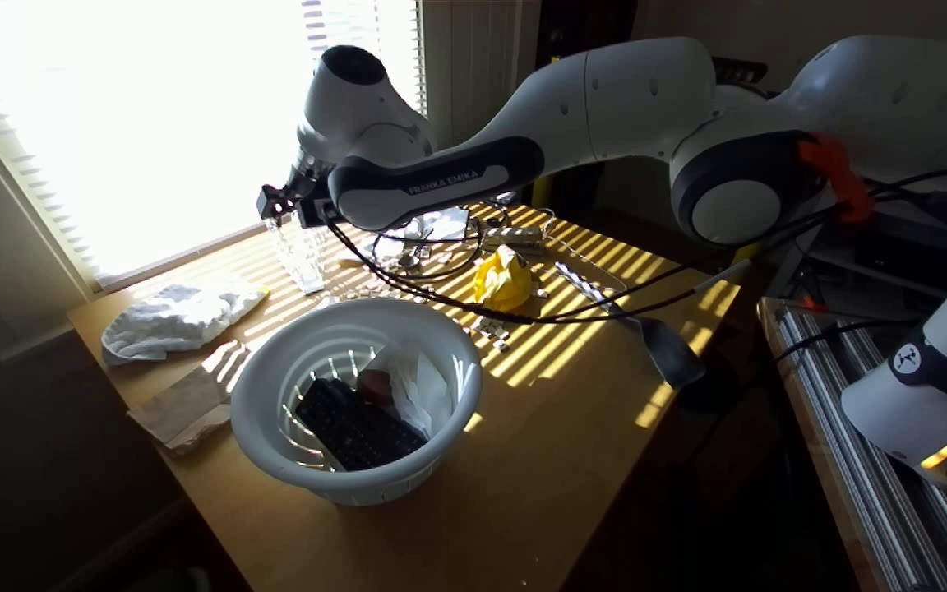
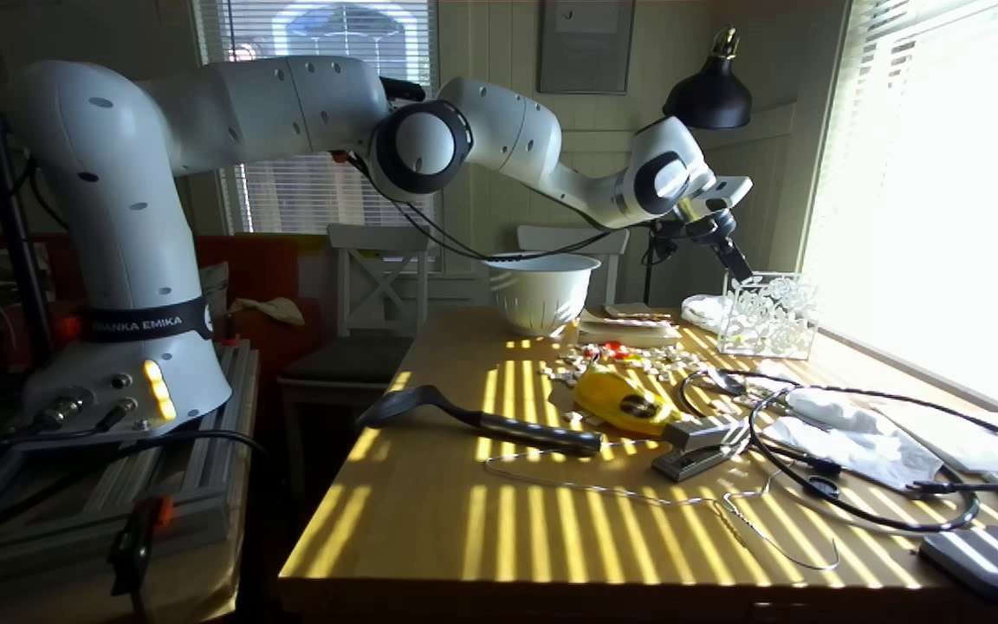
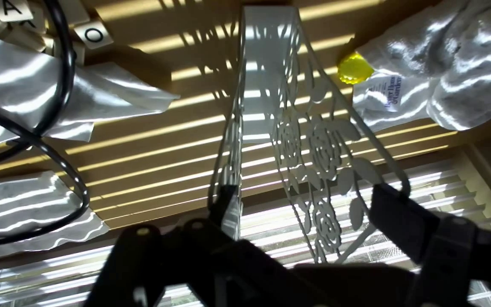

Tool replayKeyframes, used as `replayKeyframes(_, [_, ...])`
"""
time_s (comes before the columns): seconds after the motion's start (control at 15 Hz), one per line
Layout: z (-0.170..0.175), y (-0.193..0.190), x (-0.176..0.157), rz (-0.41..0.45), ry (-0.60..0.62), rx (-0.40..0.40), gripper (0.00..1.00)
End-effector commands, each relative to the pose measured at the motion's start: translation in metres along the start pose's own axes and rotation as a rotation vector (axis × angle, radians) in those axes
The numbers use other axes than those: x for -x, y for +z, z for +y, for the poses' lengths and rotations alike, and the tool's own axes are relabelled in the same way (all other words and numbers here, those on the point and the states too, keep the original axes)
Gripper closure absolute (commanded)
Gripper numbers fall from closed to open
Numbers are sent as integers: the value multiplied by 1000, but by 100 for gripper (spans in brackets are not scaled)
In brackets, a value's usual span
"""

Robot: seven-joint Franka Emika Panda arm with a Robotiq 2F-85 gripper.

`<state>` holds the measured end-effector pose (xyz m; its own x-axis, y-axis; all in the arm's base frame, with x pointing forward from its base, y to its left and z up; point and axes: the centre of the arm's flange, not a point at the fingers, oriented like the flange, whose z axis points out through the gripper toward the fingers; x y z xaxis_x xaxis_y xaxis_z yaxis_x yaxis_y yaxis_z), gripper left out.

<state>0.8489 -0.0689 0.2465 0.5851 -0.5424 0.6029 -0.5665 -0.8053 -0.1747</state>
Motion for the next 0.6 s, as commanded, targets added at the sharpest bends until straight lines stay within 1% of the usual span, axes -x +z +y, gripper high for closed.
replayKeyframes(0.0, [-1,0,3,-22,-6,-8,47])
replayKeyframes(0.27, [-5,-5,2,-16,-12,-17,75])
replayKeyframes(0.33, [-7,-6,2,-15,-13,-19,84])
replayKeyframes(0.47, [-8,-6,3,-13,-16,-22,96])
replayKeyframes(0.53, [-8,-7,3,-11,-17,-20,99])
